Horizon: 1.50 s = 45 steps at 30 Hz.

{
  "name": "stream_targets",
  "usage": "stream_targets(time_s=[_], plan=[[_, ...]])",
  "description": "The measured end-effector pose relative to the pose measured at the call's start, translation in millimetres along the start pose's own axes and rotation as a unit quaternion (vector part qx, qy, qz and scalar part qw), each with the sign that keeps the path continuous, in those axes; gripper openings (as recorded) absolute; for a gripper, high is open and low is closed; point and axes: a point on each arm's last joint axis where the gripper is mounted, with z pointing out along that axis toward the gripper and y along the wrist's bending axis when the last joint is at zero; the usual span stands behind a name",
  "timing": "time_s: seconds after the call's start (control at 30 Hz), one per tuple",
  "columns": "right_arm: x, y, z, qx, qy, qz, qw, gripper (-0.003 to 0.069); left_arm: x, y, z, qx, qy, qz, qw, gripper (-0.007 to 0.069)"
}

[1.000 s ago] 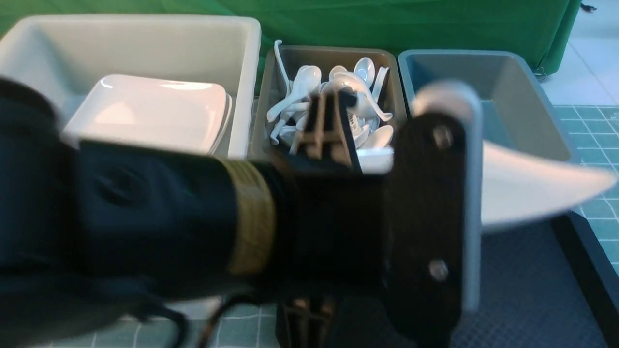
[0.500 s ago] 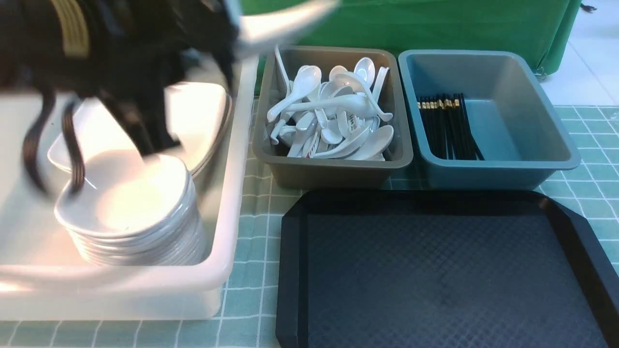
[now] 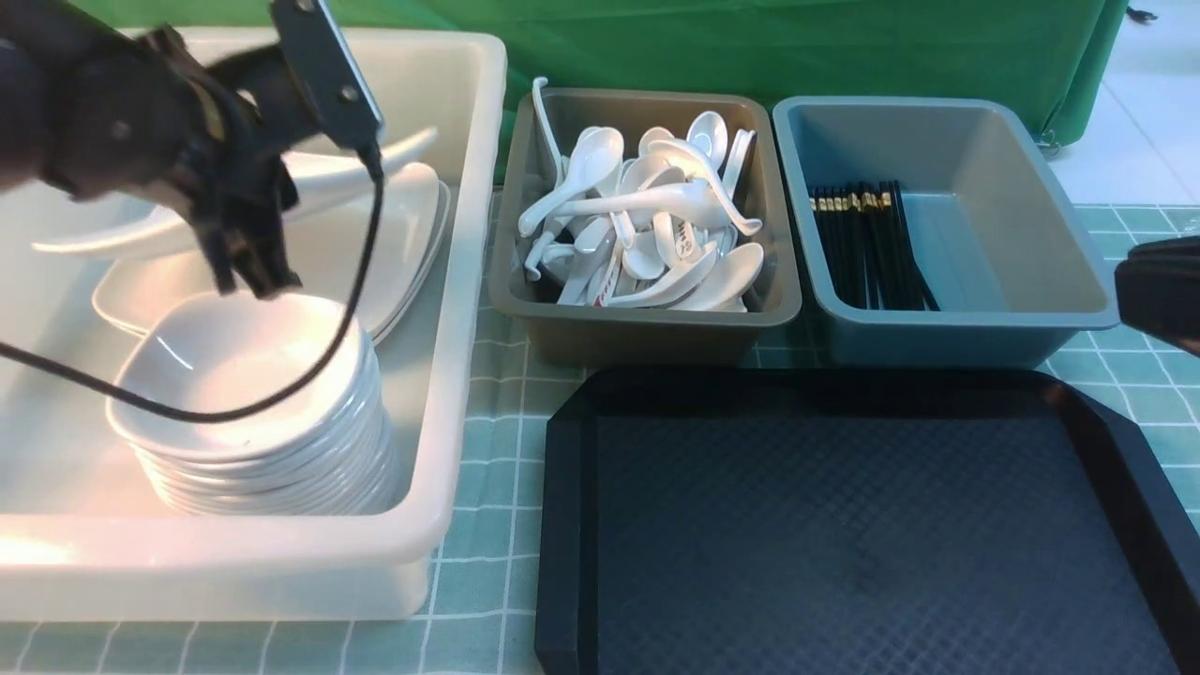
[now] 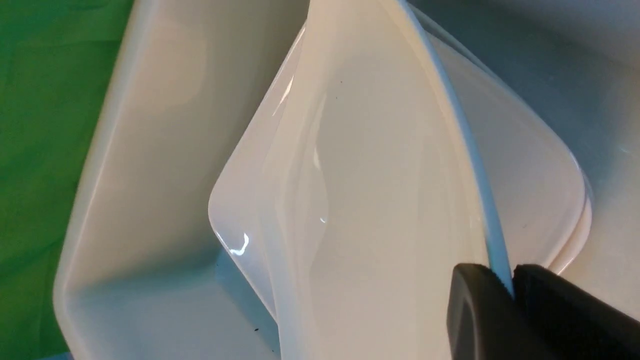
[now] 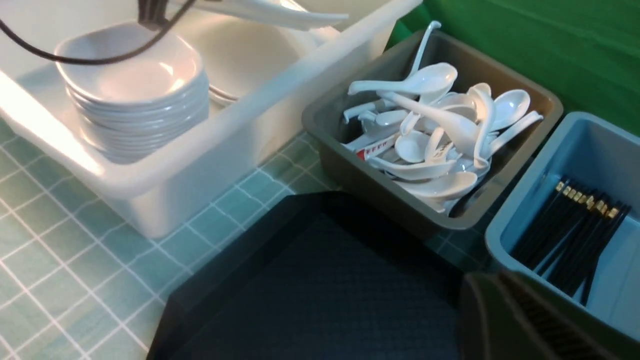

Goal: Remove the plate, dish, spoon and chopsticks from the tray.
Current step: Use the left arm to put the plate into the large storage box on the left

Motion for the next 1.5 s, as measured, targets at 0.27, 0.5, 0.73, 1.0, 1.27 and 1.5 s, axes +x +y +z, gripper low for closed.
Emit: stream_targets(time_s=[0.27, 0.5, 0.73, 1.0, 1.27, 1.5], plan=[[1.8, 0.2, 0.0, -0.001, 0.010, 0.001, 1.000, 0.0051, 3.9, -6.0, 29.3, -0.007, 0.037, -0.016, 0.999, 0.0033], [4.3, 0.8, -0.1, -0.004, 0.023, 0.003, 1.000, 0.0051, -0.8, -10.2, 41.8, -0.004, 0.015, -0.069, 0.998, 0.0059], [4.6, 2.2, -0.1, -0.012, 0.026, 0.010, 1.000, 0.0051, -3.6, -8.9, 41.3, -0.005, 0.002, -0.083, 0.997, 0.0223], [7.4, 2.2, -0.4, -0.012, 0.041, 0.011, 0.999, 0.0055, -4.1, -10.2, 41.1, 0.003, 0.001, -0.101, 0.995, 0.0368], [8.7, 3.3, -0.5, -0.017, 0.048, 0.016, 0.999, 0.0066, -4.8, -13.0, 41.0, 0.019, -0.001, -0.130, 0.991, 0.0379], [9.5, 3.8, -0.6, -0.020, 0.053, 0.019, 0.998, 0.0069, -5.0, -15.7, 40.7, 0.035, 0.002, -0.155, 0.987, 0.0379]])
